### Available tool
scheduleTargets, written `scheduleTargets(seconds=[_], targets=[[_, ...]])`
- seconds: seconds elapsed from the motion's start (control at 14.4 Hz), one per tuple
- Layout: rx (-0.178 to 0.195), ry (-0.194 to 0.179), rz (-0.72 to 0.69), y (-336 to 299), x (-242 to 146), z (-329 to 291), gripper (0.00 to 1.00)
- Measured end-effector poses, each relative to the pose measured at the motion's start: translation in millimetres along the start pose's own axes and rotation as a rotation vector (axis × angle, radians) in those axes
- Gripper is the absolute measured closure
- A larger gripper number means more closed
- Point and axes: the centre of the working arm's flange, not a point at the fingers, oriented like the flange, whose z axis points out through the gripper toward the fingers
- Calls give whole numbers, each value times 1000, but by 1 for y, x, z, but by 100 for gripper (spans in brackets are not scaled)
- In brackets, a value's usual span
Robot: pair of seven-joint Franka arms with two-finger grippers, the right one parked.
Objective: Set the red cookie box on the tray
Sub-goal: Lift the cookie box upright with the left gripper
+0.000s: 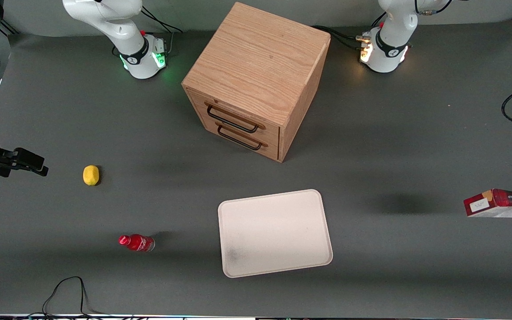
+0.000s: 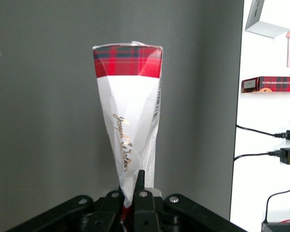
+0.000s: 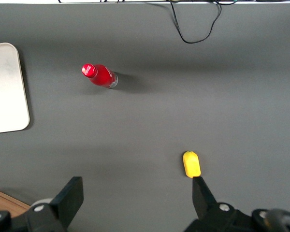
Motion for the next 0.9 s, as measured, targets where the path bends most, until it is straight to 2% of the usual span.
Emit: scheduleTargets(seconds=[0.35, 0.63, 0.9], targets=[[23, -4, 162, -7, -4, 4, 96], [21, -16, 497, -10, -15, 1, 96], [15, -43, 854, -10, -70, 11, 96]])
